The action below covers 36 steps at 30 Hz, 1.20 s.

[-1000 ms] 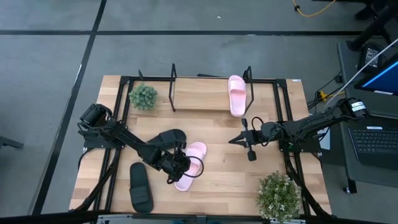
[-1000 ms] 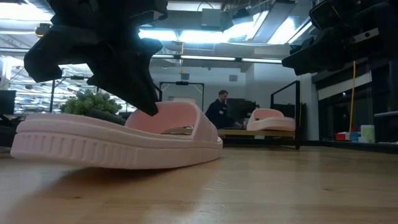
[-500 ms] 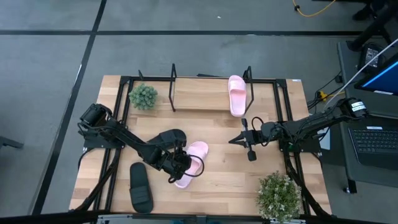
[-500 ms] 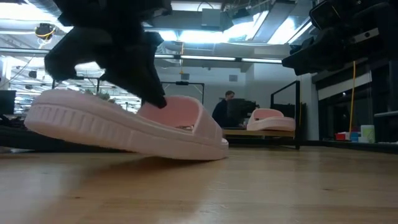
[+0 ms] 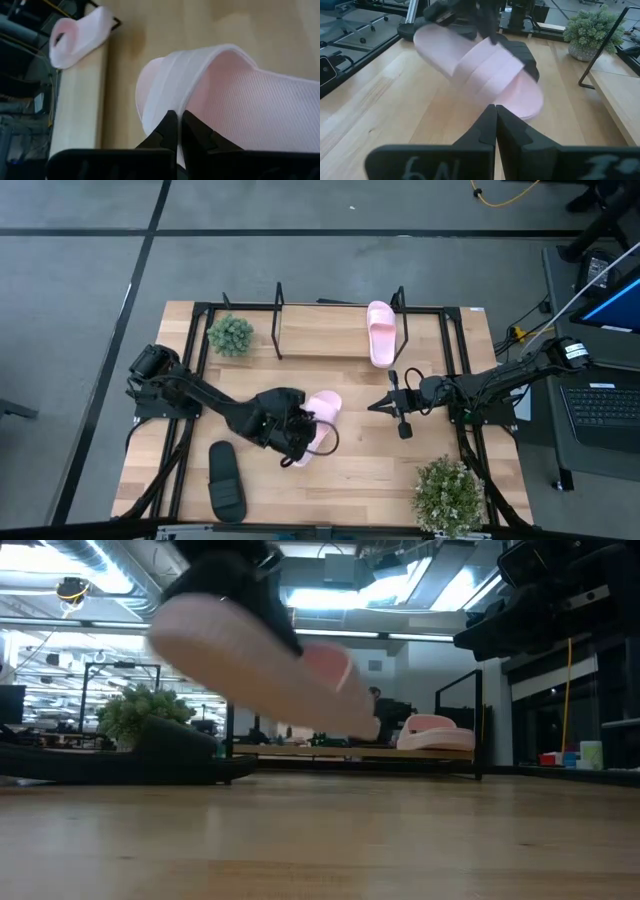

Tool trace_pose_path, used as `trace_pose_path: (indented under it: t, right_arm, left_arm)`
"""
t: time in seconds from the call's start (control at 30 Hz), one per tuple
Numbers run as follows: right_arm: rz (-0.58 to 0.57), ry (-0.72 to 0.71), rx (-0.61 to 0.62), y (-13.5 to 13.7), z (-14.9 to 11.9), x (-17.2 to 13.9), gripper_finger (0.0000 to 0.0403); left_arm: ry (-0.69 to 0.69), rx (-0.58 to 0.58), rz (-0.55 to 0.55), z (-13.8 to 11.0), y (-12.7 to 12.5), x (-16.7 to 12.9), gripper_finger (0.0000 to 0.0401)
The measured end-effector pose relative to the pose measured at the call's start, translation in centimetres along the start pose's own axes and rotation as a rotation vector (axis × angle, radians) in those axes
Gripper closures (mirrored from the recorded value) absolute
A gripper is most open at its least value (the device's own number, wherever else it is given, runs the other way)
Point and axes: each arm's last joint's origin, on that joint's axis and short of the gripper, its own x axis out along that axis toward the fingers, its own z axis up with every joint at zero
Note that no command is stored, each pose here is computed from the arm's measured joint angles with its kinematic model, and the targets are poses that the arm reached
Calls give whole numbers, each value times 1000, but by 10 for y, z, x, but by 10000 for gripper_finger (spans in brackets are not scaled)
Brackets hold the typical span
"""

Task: Pick and place slides into the shelf
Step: Put the pink slides on the shelf

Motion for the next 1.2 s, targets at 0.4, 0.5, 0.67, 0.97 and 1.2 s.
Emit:
trace_pose_path:
  t: [0.4, 0.5, 0.67, 0.97, 1.2]
  right_arm:
    - [-2, 2, 25, 0, 0, 0, 391]
    - [-1, 14, 25, 0, -1, 0, 391]
    - [0, 32, 44, 0, -3, 0, 391]
    - [3, 91, 49, 1, -9, 0, 391]
    - [4, 90, 47, 1, -9, 0, 391]
  left_arm:
    - [12, -59, 177, 38, 83, 13, 401]
    - [21, -89, 211, 40, 104, 21, 401]
    - [48, -176, 254, 33, 136, 41, 401]
    - [-28, -358, 233, 19, 195, 71, 401]
    - [-33, -429, 243, 3, 224, 98, 401]
